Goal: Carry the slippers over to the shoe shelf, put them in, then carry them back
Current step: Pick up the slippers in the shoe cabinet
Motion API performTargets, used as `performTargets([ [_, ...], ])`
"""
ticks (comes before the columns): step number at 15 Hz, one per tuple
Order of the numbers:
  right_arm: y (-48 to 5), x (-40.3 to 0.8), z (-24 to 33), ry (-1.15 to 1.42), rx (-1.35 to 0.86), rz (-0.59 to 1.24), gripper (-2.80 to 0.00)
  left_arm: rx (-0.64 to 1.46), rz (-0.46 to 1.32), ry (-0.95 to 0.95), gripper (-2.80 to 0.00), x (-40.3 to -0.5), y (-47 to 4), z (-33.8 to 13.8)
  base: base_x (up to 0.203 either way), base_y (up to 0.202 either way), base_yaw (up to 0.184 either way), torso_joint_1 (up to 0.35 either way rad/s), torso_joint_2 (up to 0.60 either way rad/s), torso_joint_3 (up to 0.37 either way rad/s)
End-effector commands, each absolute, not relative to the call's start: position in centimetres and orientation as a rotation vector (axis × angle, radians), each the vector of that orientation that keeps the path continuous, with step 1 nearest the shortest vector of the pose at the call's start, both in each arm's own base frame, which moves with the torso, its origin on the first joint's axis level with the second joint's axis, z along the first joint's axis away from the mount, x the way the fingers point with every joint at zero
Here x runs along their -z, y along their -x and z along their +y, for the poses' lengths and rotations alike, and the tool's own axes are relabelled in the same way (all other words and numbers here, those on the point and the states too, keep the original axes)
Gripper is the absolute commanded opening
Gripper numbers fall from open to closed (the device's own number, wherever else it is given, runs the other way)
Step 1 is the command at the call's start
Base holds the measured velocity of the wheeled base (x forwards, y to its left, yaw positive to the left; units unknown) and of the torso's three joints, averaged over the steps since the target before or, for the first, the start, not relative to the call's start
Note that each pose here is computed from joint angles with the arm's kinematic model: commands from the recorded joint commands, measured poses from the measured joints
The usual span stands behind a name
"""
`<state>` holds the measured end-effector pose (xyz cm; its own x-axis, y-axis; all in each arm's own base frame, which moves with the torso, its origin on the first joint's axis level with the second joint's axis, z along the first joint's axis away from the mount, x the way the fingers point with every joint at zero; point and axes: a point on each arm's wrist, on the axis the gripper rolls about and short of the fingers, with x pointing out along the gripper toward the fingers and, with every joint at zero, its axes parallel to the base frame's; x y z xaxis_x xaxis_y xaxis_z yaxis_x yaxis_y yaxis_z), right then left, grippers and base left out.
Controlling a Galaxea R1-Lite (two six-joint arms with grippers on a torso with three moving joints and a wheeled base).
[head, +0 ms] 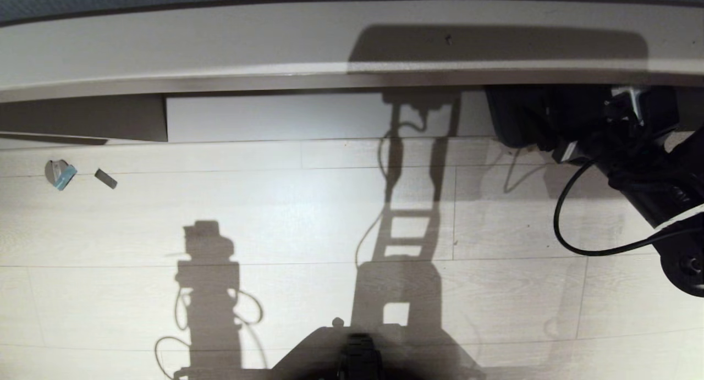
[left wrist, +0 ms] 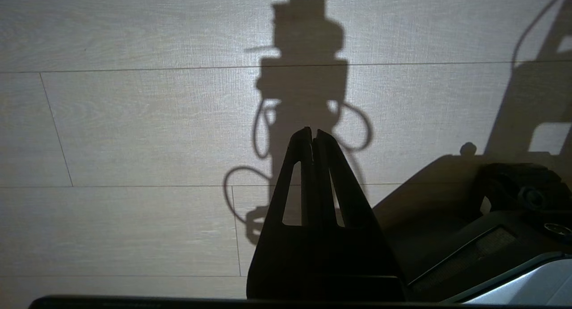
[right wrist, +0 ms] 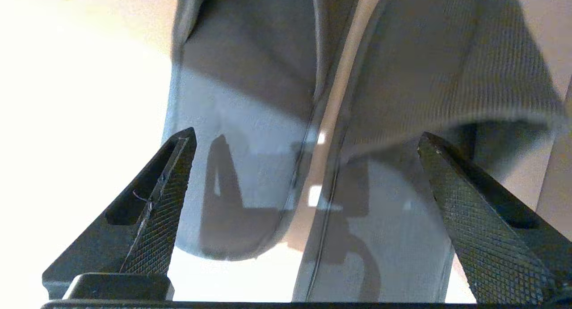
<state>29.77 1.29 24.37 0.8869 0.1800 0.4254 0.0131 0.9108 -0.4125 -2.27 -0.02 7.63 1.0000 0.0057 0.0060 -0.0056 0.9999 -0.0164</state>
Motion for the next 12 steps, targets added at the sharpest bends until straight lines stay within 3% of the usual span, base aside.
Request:
performTargets([
  [1, -28.6, -24.4, 1.3, 0.419, -0.094, -0.477, 0.00, -0.006, -0.006, 0.017, -2.80, -7.6, 2.3, 0.0, 0.000, 0.000, 0.000, 0.000, 0.00, 0.000],
  [12, -19.3, -22.6, 2.2, 0.389, -0.211, -0.352, 0.00, -0.006, -0.006, 0.017, -2.80, -7.6, 2.3, 0.0, 0.000, 0.000, 0.000, 0.000, 0.00, 0.000],
])
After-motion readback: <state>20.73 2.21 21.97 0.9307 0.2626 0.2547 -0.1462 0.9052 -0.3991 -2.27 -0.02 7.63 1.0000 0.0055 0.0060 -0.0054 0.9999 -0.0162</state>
